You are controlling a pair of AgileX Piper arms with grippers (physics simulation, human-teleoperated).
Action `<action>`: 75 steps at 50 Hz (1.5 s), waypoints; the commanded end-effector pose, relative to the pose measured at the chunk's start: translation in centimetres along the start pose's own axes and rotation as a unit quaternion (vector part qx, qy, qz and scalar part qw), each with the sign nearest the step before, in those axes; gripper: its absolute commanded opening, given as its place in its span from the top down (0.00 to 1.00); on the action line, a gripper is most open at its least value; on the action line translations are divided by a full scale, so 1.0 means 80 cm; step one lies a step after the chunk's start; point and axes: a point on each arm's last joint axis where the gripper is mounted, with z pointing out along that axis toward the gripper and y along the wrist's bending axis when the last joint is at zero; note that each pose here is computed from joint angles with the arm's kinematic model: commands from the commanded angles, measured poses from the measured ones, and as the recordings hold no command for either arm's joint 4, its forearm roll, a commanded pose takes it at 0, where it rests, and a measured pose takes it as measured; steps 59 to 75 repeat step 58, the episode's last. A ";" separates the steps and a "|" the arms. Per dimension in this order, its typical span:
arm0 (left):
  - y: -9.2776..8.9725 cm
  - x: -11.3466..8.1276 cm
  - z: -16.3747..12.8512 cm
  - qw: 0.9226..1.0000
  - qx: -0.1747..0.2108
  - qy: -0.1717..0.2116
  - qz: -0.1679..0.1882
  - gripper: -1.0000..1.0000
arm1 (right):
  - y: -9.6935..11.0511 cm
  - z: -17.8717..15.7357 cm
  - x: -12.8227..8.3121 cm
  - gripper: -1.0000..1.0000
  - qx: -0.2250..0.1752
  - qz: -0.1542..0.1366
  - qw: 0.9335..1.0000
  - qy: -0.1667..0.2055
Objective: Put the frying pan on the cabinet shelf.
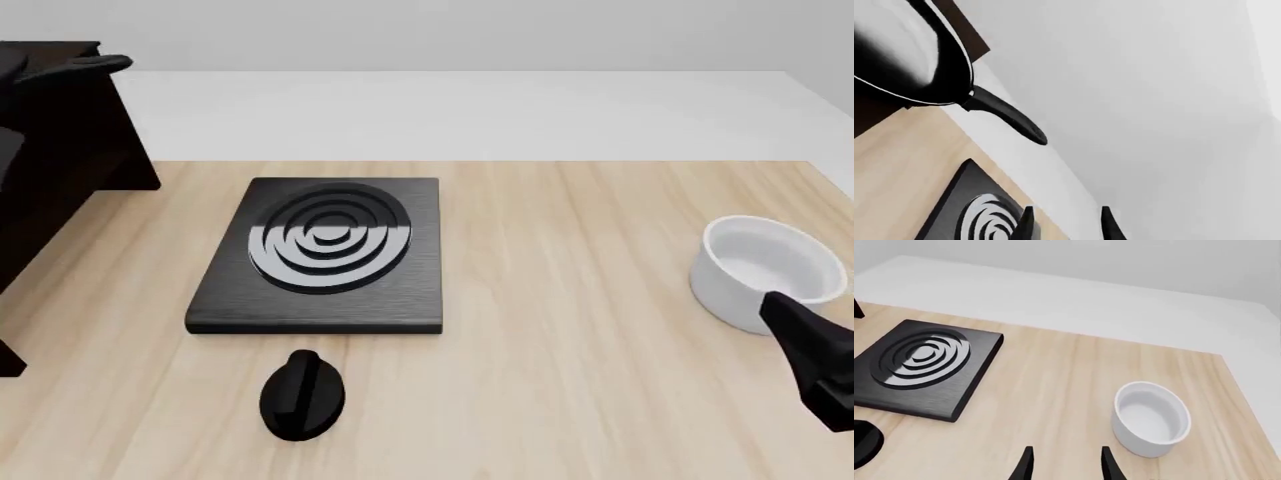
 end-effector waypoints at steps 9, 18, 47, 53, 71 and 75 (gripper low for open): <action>-0.014 -0.004 -0.063 0.974 -0.007 0.026 0.227 0.00 | -0.001 -0.004 -0.006 0.00 0.006 0.017 1.000 -0.008; 0.013 0.014 -0.109 0.951 -0.007 0.045 0.305 0.00 | -0.002 -0.011 -0.009 0.00 0.013 0.020 1.000 -0.017; 0.023 0.016 -0.197 0.913 -0.007 0.079 0.401 0.00 | -0.002 -0.037 -0.007 0.00 0.020 0.006 0.999 -0.048; 0.007 0.005 -0.208 0.908 -0.007 0.064 0.413 0.00 | -0.002 -0.038 -0.008 0.00 0.018 0.003 0.999 -0.048; -0.008 -0.005 -0.220 0.903 0.005 0.061 0.424 0.00 | -0.002 -0.040 -0.010 0.00 0.018 -0.001 0.999 -0.048; -0.008 -0.005 -0.220 0.903 0.005 0.061 0.424 0.00 | -0.002 -0.040 -0.010 0.00 0.018 -0.001 0.999 -0.048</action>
